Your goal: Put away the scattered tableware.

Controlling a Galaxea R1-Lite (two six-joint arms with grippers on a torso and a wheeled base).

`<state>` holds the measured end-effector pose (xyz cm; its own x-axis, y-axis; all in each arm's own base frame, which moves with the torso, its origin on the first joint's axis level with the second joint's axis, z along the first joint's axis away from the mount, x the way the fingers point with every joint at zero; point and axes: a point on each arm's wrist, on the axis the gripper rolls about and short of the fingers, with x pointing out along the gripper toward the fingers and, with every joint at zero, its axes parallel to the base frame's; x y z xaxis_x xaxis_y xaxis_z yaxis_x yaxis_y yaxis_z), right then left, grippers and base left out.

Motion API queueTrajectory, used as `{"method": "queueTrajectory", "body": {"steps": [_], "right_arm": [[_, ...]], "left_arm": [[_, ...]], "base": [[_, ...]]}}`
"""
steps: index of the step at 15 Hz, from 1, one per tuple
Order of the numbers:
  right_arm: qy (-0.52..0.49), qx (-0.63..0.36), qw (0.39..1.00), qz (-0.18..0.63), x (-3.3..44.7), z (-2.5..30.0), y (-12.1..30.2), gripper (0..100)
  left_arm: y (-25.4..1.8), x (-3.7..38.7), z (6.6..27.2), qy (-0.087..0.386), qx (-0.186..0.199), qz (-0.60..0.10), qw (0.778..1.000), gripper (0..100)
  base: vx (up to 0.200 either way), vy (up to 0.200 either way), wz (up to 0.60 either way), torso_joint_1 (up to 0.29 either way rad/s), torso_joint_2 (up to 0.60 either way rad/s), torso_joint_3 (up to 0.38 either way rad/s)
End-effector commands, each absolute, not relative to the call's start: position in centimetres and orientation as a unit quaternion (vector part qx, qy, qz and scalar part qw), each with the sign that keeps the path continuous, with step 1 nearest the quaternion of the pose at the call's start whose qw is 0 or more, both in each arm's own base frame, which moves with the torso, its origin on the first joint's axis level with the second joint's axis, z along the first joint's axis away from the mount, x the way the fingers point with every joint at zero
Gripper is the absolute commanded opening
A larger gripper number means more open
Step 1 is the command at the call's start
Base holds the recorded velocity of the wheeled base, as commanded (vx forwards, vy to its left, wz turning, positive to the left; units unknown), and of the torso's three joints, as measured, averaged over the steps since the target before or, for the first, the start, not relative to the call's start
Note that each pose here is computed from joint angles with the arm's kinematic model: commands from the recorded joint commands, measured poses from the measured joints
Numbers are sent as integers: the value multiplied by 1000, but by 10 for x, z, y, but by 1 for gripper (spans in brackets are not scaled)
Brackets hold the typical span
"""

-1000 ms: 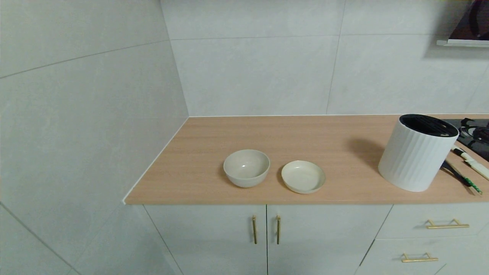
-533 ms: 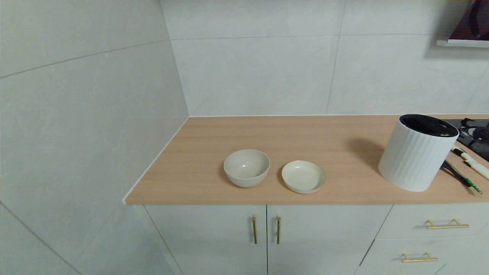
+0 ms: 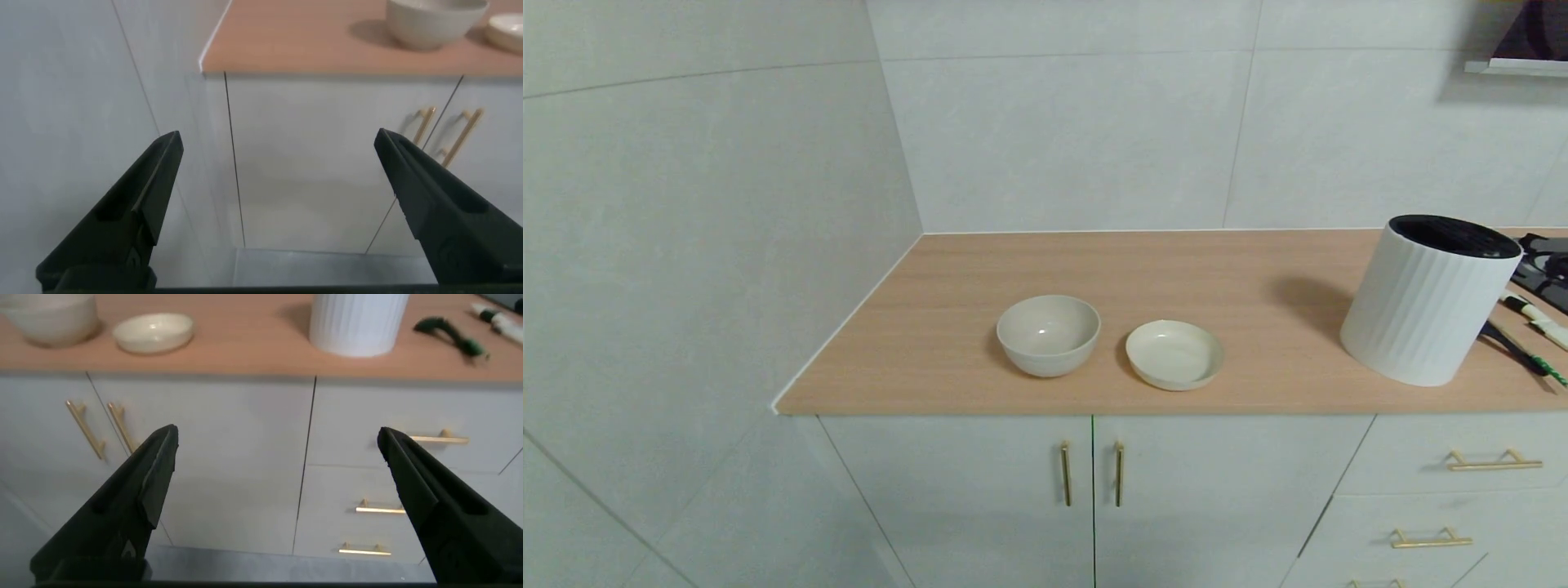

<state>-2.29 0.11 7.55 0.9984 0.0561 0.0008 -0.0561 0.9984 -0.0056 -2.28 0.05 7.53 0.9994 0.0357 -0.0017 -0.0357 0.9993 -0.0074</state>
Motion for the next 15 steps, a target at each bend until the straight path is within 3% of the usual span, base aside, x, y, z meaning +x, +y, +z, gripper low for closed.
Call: {"method": "queueTrajectory", "body": {"steps": [1,15], "right_arm": [[0,-3,1000,28,-23,75,1,100],[0,-3,1000,28,-23,75,1,100]], "left_arm": [[0,-23,75,1,-4,18,1000,100],[0,-23,75,1,-4,18,1000,100]], "base": [[0,0,0,-232,535,295],[0,0,0,-205,496,293]]}}
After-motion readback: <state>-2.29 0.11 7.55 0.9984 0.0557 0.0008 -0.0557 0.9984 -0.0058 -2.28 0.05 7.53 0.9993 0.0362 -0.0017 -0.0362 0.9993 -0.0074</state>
